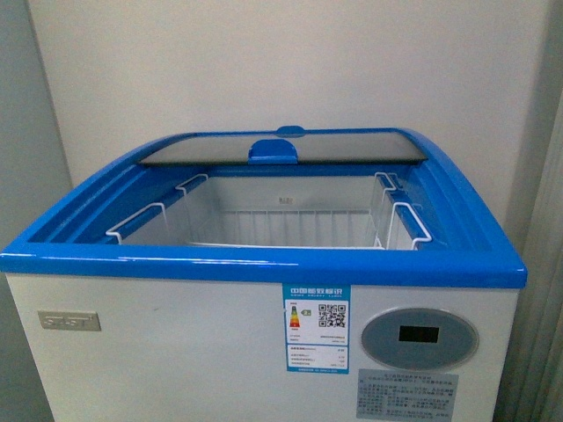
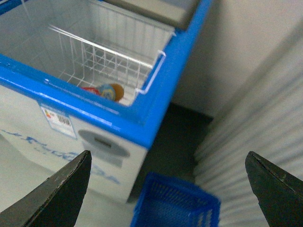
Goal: Put drink in fridge
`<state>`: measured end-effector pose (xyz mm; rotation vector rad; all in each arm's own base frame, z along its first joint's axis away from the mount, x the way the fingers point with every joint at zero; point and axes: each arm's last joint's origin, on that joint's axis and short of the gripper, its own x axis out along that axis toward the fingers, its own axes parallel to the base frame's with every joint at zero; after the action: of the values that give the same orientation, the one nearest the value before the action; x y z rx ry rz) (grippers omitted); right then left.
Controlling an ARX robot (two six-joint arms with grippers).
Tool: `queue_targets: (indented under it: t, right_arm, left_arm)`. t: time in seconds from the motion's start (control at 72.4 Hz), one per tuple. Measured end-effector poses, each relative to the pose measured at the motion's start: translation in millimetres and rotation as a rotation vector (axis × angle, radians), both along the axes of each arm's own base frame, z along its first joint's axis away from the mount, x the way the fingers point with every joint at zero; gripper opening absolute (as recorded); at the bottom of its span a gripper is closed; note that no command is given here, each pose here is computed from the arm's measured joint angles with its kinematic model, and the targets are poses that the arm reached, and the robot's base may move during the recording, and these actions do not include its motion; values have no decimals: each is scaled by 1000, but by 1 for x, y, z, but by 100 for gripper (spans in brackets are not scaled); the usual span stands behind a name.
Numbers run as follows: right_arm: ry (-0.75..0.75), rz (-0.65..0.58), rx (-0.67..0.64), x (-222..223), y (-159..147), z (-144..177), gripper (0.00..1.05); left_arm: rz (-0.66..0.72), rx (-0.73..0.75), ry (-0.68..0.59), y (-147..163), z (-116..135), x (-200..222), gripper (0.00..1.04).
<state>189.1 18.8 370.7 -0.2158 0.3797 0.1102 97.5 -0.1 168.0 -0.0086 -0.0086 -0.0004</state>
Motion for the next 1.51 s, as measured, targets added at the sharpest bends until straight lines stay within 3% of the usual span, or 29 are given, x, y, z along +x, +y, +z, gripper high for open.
queue_targets:
  t: [0.097, 0.193, 0.373, 0.456, 0.539, 0.636, 0.719, 0.898, 1.507]
  right_arm:
    - [62, -117, 178, -54, -20, -14, 97]
    - [105, -200, 277, -86, -26, -29, 97]
    - [146, -218, 371, -92, -20, -53, 97]
    - [144, -216, 343, -90, -12, -66, 96]
    - [-168, -157, 269, -88, -2, -83, 81]
    - [-388, -105, 257, -93, -4, -103, 59]
    - [-374, -95, 238, -91, -8, -128, 36]
    - [-372, -112, 224, -91, -18, -152, 3]
    - [-371, -109, 220, -91, -19, -189, 3]
  left_arm:
    - [0, 0, 0, 0, 0, 0, 3]
    - [0, 0, -1, 0, 0, 0, 3]
    - [0, 1, -1, 0, 0, 0, 3]
    - [0, 1, 0, 0, 0, 0, 3]
    - [0, 1, 0, 0, 0, 0, 3]
    - [0, 1, 0, 0, 0, 0, 3]
    - [0, 1, -1, 0, 0, 0, 3]
    - [0, 1, -1, 0, 0, 0, 3]
    - [0, 1, -1, 0, 0, 0, 3]
